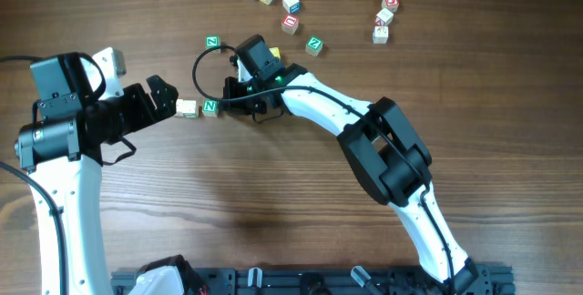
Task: Form a horizontal line
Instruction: 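Push the N block left against the pair with the right gripper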
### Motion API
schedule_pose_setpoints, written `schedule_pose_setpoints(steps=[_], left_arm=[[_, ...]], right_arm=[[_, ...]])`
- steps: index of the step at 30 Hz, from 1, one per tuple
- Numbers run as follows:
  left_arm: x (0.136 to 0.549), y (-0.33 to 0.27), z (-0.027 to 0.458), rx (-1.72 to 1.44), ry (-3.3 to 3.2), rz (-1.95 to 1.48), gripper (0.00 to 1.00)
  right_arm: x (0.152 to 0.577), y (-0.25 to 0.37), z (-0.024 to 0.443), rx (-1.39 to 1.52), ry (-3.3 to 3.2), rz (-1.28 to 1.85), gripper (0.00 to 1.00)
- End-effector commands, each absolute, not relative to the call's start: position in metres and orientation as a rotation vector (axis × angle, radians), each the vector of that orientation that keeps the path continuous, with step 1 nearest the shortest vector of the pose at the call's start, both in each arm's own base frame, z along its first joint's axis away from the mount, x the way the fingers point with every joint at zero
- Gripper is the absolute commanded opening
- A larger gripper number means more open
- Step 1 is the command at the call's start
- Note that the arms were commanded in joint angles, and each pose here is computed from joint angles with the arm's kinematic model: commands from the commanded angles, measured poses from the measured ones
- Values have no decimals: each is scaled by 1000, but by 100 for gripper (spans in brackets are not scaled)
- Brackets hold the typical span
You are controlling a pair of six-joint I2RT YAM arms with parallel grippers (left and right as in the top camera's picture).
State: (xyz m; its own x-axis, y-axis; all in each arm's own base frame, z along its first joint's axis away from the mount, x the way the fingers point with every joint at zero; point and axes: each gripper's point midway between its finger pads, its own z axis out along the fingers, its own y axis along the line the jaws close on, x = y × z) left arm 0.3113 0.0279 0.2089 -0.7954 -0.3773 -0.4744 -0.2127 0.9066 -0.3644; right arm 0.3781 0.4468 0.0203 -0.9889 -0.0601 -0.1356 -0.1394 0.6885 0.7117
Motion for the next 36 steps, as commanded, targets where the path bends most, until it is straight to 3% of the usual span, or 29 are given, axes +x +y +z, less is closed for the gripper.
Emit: schedule_pose_setpoints(steps=[1,36], left_arm=[[311,27,207,-417,2516,-411,100],[311,27,207,-417,2516,-411,100]], right_arm=[[381,450,27,-173,2770,1176,4],[375,463,29,-222,2744,1265,4]])
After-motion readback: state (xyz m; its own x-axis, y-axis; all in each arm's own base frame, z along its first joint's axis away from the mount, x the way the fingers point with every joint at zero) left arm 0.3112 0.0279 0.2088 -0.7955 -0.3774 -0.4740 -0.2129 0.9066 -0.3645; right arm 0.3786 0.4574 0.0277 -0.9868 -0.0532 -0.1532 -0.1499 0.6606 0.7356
